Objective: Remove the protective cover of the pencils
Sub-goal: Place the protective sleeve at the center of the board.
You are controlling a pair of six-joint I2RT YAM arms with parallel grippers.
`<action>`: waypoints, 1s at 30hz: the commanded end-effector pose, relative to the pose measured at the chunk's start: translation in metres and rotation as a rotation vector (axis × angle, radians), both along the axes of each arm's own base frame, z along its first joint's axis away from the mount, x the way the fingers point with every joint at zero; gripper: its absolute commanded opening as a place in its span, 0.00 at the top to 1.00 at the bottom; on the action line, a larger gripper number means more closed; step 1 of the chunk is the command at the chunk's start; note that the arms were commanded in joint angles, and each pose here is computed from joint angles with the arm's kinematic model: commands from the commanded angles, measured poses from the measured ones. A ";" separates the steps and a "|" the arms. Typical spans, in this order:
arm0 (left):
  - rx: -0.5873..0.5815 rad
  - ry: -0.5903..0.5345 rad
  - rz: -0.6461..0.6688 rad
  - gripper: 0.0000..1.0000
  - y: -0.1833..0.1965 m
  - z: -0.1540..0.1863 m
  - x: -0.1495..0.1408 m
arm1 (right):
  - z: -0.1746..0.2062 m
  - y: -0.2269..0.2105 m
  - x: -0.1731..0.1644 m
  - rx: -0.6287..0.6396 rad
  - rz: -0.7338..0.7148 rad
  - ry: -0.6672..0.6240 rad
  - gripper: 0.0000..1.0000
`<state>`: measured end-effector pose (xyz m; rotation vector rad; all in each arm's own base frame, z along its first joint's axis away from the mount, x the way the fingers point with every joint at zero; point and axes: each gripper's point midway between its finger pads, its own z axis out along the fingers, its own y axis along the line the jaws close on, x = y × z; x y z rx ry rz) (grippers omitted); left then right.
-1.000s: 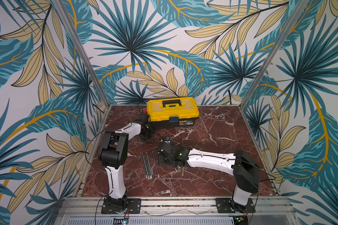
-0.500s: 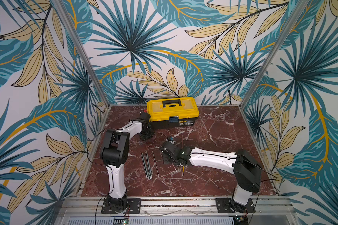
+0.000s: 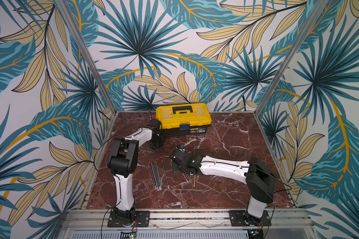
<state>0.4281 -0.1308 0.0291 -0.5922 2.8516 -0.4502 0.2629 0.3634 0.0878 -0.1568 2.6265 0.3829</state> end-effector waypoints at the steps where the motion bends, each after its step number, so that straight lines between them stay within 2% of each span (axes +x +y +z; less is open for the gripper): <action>1: 0.005 0.009 -0.006 0.88 -0.002 -0.001 0.002 | -0.010 -0.012 0.002 -0.103 -0.002 0.005 0.68; 8: 0.020 0.010 -0.005 0.83 0.001 -0.001 0.002 | -0.023 -0.018 0.005 -0.198 0.018 0.022 0.72; 18: 0.039 0.000 0.000 0.80 0.004 0.002 0.004 | -0.044 -0.019 0.007 -0.225 0.016 0.059 0.73; 22: 0.038 -0.001 0.001 0.82 0.004 0.004 0.002 | -0.050 -0.020 0.007 -0.239 0.018 0.081 0.74; 26: 0.040 -0.006 -0.002 0.89 0.005 0.005 0.003 | -0.054 -0.019 0.007 -0.237 0.023 0.087 0.74; 30: 0.047 -0.016 0.000 0.89 0.006 0.008 0.005 | -0.057 -0.017 0.006 -0.239 0.029 0.104 0.75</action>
